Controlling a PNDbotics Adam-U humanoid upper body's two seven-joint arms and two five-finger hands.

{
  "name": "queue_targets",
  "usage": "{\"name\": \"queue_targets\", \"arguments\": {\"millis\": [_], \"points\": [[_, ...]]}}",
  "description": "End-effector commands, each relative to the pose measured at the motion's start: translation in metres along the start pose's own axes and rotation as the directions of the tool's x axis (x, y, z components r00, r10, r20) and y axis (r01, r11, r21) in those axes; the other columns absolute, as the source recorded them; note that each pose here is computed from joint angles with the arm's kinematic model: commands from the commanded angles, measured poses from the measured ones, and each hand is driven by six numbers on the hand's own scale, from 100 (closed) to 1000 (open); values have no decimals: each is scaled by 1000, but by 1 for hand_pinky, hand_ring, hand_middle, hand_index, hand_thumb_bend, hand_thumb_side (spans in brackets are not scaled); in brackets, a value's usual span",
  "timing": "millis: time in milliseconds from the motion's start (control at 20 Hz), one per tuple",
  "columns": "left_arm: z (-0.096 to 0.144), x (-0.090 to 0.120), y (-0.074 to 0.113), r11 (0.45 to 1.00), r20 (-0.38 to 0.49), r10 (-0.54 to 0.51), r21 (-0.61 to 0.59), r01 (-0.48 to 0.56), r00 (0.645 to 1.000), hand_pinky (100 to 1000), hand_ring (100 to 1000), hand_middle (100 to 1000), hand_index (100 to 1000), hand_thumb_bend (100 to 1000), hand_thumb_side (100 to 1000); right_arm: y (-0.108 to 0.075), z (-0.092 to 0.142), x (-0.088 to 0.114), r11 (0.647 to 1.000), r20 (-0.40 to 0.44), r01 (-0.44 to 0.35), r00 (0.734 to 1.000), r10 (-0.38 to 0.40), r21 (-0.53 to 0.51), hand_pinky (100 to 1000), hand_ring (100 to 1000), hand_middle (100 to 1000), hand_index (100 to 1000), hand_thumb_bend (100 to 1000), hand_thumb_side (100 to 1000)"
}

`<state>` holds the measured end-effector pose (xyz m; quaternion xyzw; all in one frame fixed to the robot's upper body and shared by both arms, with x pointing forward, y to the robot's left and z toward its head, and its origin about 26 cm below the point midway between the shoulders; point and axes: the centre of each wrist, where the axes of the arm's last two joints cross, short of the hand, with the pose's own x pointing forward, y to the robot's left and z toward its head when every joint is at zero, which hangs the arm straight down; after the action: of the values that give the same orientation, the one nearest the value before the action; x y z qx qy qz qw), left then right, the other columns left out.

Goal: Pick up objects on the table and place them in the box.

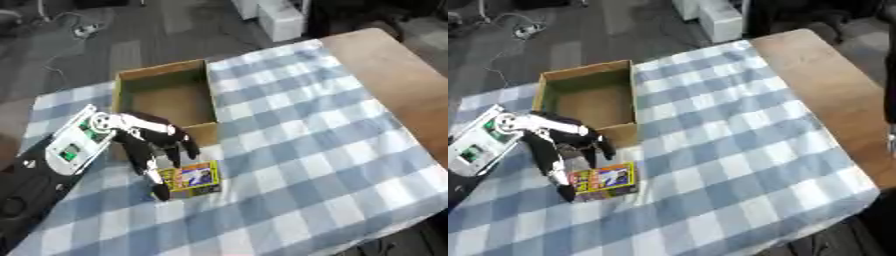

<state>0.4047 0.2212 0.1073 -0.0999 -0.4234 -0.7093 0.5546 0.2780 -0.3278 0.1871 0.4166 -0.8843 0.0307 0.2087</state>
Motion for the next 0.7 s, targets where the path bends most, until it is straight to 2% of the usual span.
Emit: {"name": "queue_targets", "arguments": {"millis": [50,300,700], "points": [[3,2,4,1000,-15,-21,4,21,1000,796,684,778,877,1000,333,1,-10,6,999,1,-14,1000,13,33,359,309,350,568,100,1000],[0,0,3,1000,-30,-30,-4,30,999,820,703,783,874,1000,325,1,-10,6,999,0,-14,1000,14,35,359,309,350,568,100,1000],[-3,-5,3,999,-70,-53,-11,53,996,648,725,793,870,1000,294,1,-10,6,999,0,-14,1000,14,38,360,309,350,568,100,1000]]}}
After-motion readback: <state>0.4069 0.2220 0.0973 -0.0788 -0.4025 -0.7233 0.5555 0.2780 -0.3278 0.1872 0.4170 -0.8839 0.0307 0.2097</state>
